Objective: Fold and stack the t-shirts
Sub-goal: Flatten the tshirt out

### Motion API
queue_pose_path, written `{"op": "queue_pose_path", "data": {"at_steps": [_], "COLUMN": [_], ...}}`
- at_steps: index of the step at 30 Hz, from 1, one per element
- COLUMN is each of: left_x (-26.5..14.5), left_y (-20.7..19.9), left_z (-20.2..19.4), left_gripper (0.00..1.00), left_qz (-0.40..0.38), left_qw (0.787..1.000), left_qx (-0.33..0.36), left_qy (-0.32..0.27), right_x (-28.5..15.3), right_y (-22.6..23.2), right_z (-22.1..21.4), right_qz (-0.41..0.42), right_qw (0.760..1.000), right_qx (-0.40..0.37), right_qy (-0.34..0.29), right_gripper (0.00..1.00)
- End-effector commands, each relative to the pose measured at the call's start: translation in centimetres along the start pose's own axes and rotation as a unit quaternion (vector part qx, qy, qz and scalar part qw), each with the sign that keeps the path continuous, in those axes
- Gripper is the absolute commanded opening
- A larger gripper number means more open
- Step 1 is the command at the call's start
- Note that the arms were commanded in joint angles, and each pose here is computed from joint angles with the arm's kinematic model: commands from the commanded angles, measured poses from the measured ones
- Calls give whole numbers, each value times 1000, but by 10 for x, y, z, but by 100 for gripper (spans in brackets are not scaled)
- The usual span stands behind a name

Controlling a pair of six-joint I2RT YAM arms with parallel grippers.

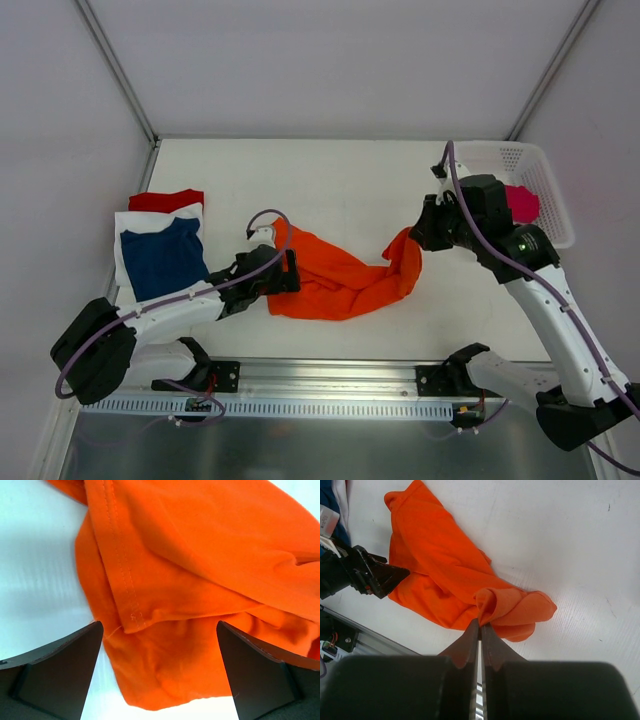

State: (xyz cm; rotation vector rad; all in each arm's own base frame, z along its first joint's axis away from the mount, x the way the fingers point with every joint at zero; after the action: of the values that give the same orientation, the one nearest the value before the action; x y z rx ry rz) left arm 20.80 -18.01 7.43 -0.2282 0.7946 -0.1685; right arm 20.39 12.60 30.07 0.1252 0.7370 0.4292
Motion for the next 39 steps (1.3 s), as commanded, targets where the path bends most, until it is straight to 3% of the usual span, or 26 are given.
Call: {"op": "queue_pose_path", "data": {"at_steps": [1,16,26,39], "left_x": [-12,5,5,-1], "left_y": [7,3,-10,-9], "left_z": [5,-14,-2,7], "left_gripper": [99,99,99,99], "left_qz": [15,12,-31,-20], "left_qw": [1000,999,999,1000], "left_qx": [-19,-17,-24,-23], "left_qy": [-13,28,-4,-10], "right_x": [4,9,12,22], "right_y": [4,6,4,4], "right_z": [9,-1,-7,-13], "right_qz": [16,30,29,32], "right_qw": [1000,999,999,999], "right_qx": [4,19,18,19], "right_qy": [-24,-17,-9,12], "right_gripper": [2,2,2,2]}}
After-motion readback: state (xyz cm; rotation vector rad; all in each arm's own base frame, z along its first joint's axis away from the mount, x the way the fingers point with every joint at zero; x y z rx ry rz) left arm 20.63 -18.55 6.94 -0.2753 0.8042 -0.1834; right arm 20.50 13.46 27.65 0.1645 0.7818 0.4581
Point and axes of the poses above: each gripper's point midway between its finger pads, its own x axis out along the fingers, its own y axis along the line the jaws close on, z = x × y, the point moved 4 cm from there along -x, back along the fingers
